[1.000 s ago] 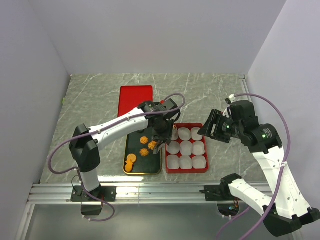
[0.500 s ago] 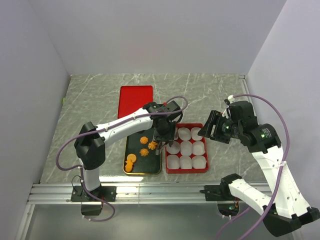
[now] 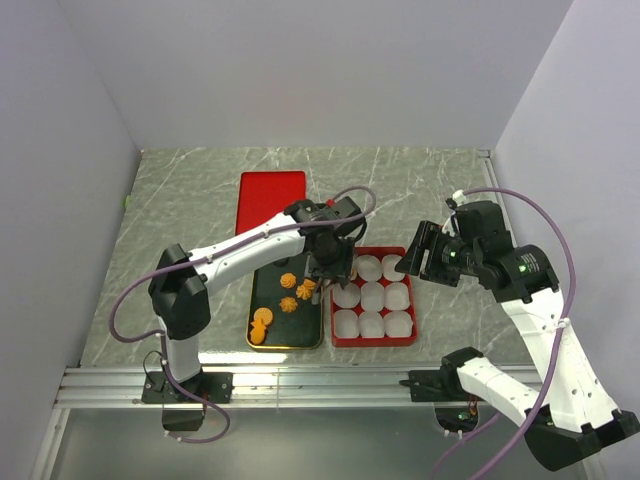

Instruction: Pack the cookies

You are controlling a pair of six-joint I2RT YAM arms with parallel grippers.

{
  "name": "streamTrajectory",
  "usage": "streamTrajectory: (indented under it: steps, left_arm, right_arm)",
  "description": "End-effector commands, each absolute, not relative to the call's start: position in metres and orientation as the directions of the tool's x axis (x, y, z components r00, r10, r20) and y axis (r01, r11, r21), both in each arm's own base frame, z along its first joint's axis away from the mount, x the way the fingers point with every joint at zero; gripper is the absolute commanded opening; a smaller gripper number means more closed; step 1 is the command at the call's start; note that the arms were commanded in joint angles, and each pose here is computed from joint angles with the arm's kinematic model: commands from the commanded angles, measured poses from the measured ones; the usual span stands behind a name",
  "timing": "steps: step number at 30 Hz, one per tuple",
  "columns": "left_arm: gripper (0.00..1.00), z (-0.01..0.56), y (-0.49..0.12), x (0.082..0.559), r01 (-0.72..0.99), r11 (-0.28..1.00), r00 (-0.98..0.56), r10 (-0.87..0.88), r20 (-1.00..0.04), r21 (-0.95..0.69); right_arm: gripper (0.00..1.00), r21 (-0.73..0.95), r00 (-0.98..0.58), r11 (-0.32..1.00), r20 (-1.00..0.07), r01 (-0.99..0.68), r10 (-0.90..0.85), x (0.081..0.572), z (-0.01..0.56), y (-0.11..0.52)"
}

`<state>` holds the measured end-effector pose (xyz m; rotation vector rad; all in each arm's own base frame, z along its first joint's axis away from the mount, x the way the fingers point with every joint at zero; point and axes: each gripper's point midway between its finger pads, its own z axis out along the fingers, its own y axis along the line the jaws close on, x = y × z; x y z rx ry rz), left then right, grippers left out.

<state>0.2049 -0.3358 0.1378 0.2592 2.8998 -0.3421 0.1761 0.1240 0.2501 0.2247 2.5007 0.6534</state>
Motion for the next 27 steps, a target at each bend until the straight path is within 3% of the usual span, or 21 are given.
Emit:
streamTrajectory:
  steps: [1, 13, 21, 27]
  left_arm:
    - [0.58, 0.182, -0.342, 0.215, 0.216, 0.944, -0.939, 0.131, -0.317, -0.25]
    - [0.58, 0.24, -0.268, 0.223, 0.094, 0.958, -0.913, -0.026, -0.408, -0.272]
    - [0.59, 0.216, -0.197, 0.219, -0.02, 0.975, -0.913, -0.108, -0.393, -0.221]
    - [0.59, 0.182, -0.187, 0.206, -0.032, 0.975, -0.927, -0.111, -0.357, -0.219]
  right_arm:
    - [0.7, 0.493, -0.822, 0.87, -0.494, 0.002, 0.283, 0.183, 0.254, 0.124]
    - [0.7, 0.491, -0.825, 0.871, -0.491, 0.005, 0.281, 0.184, 0.251, 0.124]
    - [0.69, 0.505, -0.832, 0.863, -0.478, 0.004, 0.283, 0.184, 0.247, 0.127]
    - [0.73, 0.542, -0.849, 0.84, -0.453, -0.021, 0.272, 0.179, 0.244, 0.136]
